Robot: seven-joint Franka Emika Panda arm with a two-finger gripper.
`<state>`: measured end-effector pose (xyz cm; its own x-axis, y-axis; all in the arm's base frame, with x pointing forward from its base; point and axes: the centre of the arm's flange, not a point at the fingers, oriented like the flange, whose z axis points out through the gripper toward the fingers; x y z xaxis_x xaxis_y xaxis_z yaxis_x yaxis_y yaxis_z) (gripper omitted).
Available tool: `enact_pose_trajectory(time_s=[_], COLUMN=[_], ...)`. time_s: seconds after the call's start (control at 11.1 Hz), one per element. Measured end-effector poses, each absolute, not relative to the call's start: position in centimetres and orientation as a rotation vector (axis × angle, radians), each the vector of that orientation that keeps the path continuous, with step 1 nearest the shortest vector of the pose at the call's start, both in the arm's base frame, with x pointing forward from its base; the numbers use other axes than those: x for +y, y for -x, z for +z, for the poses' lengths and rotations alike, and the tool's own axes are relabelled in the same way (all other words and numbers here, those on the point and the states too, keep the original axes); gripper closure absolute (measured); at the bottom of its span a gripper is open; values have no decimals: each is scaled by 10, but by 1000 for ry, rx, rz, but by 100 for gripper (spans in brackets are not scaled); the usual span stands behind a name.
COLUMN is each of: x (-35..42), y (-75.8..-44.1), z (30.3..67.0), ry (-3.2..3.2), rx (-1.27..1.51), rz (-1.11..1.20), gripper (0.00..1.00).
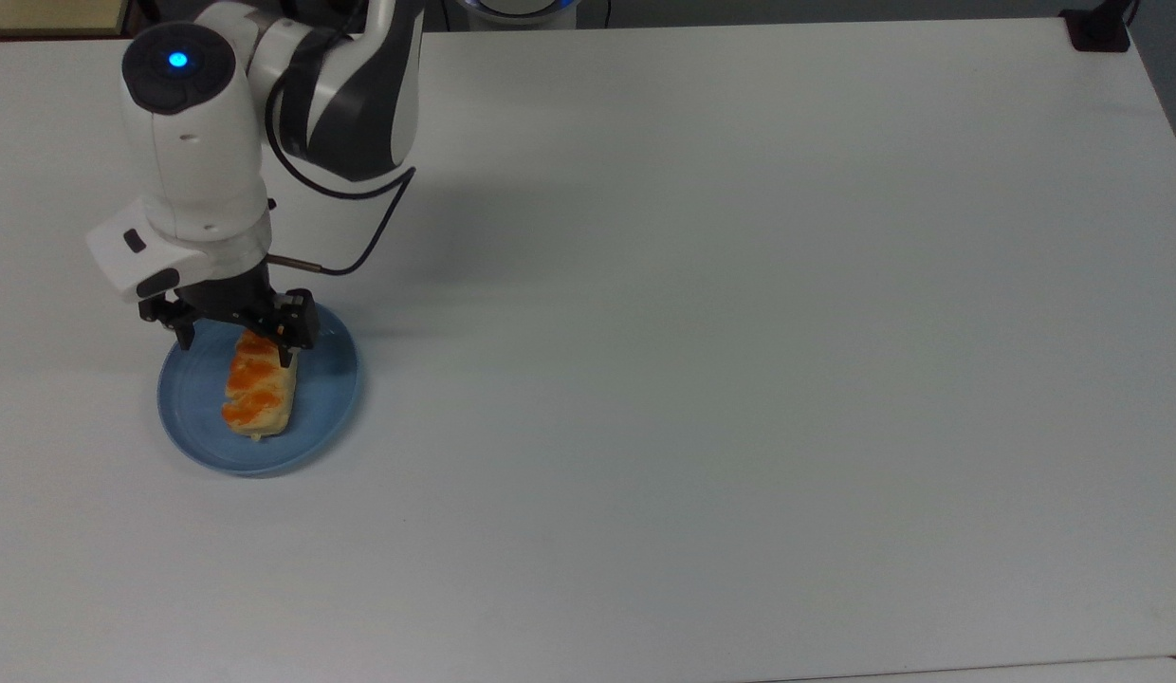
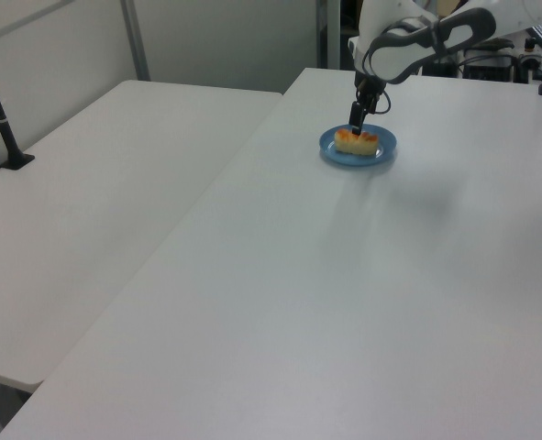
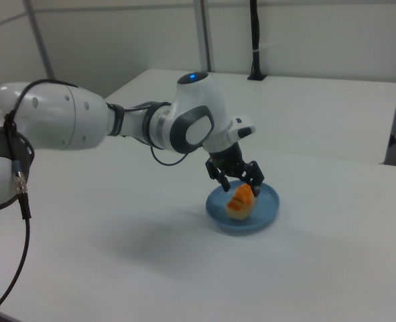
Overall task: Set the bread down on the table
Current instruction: 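Close the gripper on the bread roll, then lift the bread roll off the plate and carry it away from the plate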
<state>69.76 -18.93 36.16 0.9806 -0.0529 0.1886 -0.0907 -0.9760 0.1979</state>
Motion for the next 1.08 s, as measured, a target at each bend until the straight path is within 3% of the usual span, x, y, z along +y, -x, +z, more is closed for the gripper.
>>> enact_pose_trajectory(time_s=[0.27, 0.36, 0.45, 0.63, 0.81, 1.08], x=[-182, -178, -177, -176, -176, -171], y=[-708, -711, -712, -715, -711, -663], z=[334, 328, 326, 336, 372, 457], ry=[-2905, -2902, -2901, -2897, -2894, -2976], rx=[-145, -154, -158, -161, -167, -55], rz=[318, 332, 335, 361, 413, 235], gripper=[7, 15, 30, 43, 47, 47])
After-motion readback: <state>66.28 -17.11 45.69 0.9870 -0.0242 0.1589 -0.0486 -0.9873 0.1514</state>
